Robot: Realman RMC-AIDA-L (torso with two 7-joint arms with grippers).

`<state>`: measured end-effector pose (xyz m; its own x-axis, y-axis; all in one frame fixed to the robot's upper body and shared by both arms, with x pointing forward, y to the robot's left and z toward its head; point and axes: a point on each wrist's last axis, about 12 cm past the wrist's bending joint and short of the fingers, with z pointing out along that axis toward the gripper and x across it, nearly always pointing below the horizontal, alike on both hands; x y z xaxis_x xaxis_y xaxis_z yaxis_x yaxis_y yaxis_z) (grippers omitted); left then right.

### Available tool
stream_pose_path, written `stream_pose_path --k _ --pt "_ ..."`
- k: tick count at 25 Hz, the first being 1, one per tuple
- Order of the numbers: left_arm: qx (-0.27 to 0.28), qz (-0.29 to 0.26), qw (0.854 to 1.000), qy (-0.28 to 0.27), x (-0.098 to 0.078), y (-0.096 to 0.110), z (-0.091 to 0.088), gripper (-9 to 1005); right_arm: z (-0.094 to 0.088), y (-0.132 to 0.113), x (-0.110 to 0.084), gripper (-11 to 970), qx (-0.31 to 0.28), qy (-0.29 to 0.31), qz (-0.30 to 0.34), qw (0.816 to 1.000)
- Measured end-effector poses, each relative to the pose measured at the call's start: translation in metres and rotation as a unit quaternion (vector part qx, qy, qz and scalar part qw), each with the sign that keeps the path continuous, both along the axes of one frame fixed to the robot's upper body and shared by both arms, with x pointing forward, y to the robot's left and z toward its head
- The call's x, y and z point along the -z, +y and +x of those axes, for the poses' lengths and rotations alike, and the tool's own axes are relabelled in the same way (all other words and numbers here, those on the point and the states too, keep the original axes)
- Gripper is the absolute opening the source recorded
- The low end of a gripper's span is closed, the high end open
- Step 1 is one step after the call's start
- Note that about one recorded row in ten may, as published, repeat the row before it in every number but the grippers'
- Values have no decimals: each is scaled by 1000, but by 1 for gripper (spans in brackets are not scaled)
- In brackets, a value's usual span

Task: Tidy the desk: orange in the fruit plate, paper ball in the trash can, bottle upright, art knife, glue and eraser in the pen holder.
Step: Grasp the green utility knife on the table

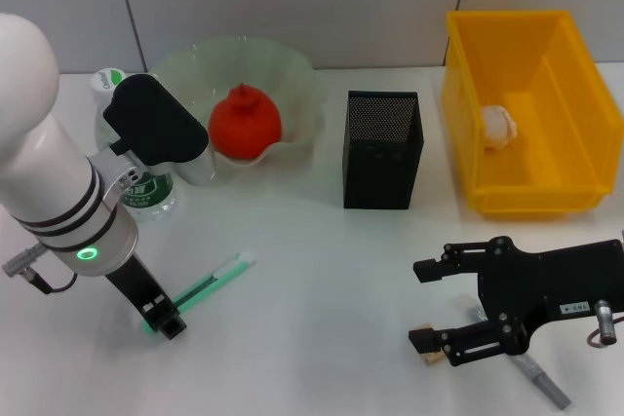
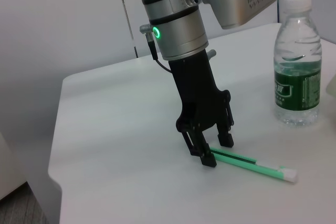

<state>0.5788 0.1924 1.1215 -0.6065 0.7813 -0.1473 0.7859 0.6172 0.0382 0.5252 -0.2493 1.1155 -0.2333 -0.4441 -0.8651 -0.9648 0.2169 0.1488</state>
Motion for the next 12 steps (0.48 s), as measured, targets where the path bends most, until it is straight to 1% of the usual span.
stream_pose_path --k 6,12 --pt "1 0 1000 1 0 0 0 503 1 -1 0 823 4 -2 0 1000" --pt "1 0 1000 1 0 -1 0 409 1 -1 0 822 3 -3 0 1000"
